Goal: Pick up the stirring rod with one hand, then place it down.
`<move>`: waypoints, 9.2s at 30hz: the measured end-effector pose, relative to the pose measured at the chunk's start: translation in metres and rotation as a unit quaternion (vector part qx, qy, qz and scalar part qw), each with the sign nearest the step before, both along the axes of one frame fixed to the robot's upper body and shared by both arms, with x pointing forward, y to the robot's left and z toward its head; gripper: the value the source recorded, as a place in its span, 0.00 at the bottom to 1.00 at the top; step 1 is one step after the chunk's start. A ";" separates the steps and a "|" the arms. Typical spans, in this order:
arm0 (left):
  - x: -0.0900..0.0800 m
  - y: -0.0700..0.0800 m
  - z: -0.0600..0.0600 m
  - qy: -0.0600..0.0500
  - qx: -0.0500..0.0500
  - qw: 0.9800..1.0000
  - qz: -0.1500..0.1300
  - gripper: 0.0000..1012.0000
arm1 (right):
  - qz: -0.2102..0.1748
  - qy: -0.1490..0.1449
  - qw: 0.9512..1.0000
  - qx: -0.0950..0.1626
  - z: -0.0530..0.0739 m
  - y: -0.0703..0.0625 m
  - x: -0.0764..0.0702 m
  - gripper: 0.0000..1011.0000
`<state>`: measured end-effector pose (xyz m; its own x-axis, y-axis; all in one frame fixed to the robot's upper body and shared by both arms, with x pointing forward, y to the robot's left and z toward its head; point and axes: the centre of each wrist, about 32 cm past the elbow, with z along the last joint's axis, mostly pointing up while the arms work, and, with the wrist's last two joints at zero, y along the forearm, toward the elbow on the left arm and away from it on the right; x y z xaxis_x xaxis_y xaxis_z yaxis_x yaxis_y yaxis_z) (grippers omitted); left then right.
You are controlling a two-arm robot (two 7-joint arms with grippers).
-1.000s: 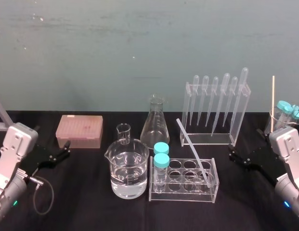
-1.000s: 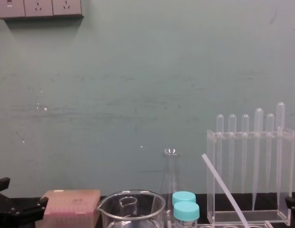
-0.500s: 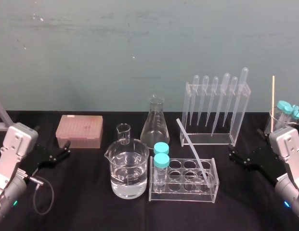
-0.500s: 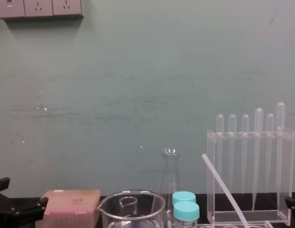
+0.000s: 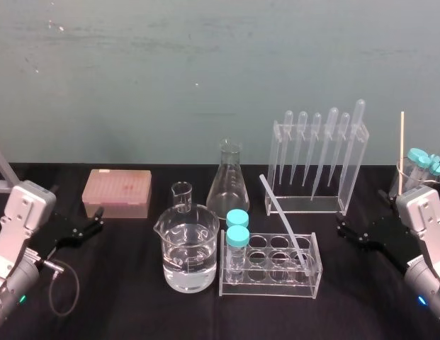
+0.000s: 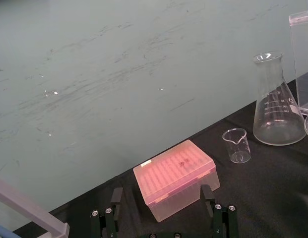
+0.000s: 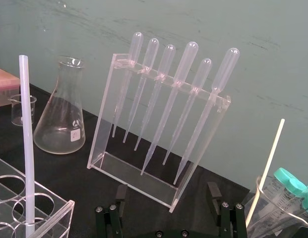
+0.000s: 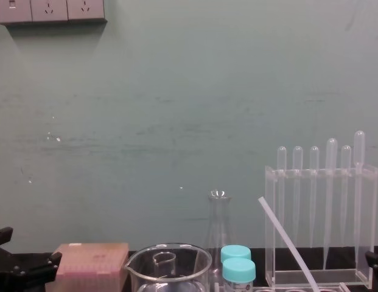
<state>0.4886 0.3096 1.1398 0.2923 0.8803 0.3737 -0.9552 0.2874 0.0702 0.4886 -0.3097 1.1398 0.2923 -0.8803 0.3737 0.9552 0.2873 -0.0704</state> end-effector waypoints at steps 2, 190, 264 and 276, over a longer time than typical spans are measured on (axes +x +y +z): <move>0.000 0.000 0.000 0.000 0.000 1.000 0.000 0.99 | 0.000 0.000 1.000 0.000 0.000 0.000 0.000 0.99; 0.000 0.000 0.000 0.000 0.000 1.000 0.000 0.99 | 0.263 -0.009 0.949 0.173 0.049 0.040 0.068 0.07; 0.000 0.000 0.000 0.000 0.000 1.000 0.000 0.99 | 0.302 -0.152 0.923 0.186 0.045 0.025 0.061 0.07; 0.000 0.000 0.000 0.000 0.000 1.000 0.000 0.99 | 0.302 -0.151 0.923 0.186 0.045 0.025 0.061 0.07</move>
<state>0.4886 0.3097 1.1398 0.2923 0.8803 0.3738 -0.9552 0.2873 0.0703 0.5491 -0.2844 1.1849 0.7032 -0.6749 0.2236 0.5727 0.7241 0.3843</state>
